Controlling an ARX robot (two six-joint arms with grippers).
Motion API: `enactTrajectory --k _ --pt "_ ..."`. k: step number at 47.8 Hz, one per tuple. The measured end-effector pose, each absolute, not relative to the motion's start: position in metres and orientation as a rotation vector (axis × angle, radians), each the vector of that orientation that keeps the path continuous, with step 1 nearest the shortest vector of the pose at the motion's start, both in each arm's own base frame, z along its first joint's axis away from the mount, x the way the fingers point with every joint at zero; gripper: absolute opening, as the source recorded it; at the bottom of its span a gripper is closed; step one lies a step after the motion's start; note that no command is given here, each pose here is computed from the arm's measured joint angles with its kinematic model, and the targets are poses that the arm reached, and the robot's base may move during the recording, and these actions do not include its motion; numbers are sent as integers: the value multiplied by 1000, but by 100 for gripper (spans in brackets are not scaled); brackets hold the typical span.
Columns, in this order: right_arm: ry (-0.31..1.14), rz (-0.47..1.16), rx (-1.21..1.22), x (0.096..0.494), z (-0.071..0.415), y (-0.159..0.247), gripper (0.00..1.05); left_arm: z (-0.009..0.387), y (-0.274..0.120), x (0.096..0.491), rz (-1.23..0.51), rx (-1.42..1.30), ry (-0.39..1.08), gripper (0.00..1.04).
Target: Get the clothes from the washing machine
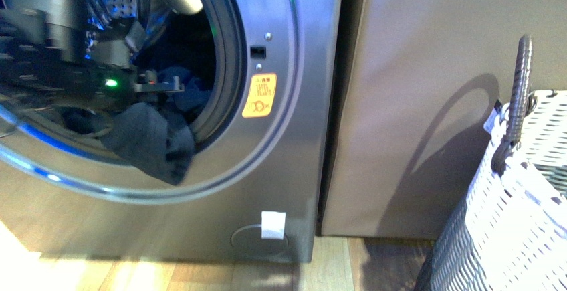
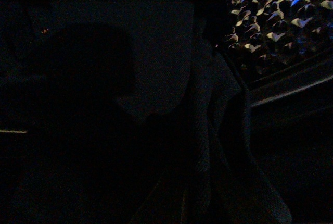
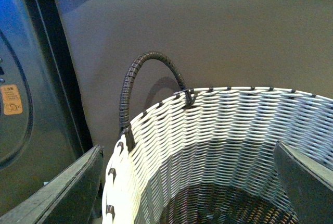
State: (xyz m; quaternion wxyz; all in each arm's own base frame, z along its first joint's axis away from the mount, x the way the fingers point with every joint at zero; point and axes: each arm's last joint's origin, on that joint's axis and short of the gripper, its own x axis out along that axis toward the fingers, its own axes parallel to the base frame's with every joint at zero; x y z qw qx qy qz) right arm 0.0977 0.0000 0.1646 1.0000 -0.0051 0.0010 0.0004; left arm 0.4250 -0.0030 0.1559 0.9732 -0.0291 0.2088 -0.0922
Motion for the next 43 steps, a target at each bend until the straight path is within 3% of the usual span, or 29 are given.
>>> enactTrajectory --k 43 --pt "2 1 -10 98 165 0 97 287 1 259 -309 -48 136 6"
